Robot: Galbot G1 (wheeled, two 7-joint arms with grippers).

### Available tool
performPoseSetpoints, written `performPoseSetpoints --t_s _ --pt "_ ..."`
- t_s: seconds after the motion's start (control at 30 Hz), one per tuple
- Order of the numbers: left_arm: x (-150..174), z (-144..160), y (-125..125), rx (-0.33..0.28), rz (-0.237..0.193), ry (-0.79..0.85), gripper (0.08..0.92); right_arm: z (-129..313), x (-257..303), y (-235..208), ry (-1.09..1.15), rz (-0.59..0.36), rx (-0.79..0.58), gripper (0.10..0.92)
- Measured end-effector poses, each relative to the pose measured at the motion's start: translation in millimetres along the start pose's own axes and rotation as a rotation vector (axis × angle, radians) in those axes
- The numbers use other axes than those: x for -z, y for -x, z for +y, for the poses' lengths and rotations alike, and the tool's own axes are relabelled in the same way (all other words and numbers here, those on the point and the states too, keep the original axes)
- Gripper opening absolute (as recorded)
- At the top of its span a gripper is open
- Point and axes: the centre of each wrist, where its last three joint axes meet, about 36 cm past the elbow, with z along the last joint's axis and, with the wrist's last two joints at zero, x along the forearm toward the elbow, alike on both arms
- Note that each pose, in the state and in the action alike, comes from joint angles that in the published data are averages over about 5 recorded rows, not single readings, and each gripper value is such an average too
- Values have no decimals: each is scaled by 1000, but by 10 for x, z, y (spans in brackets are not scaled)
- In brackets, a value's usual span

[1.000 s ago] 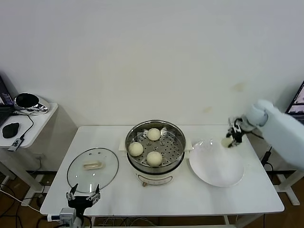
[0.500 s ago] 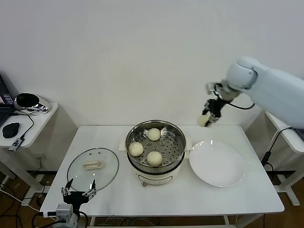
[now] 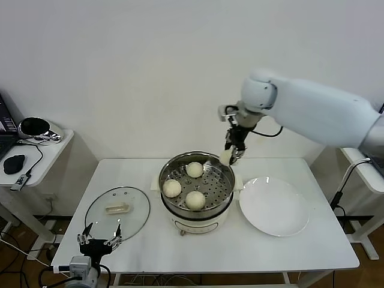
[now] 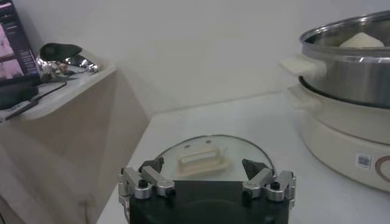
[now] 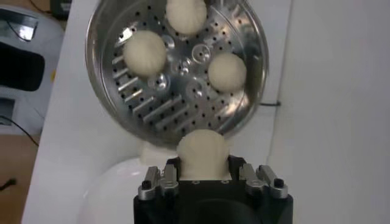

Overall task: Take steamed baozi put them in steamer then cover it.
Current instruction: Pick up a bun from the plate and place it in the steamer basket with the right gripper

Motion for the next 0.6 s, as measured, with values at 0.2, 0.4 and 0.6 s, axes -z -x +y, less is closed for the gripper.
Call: performPoseSetpoints --t_s 0.2,0.4,0.6 --pt "-9 -6 -1 -2 3 -5 823 -65 142 343 -10 11 16 501" --pt "-28 -16 17 -2 8 -13 823 -111 229 682 -11 21 24 501" --pt "-50 -33 37 -6 14 -20 823 -112 260 957 -9 32 38 501"
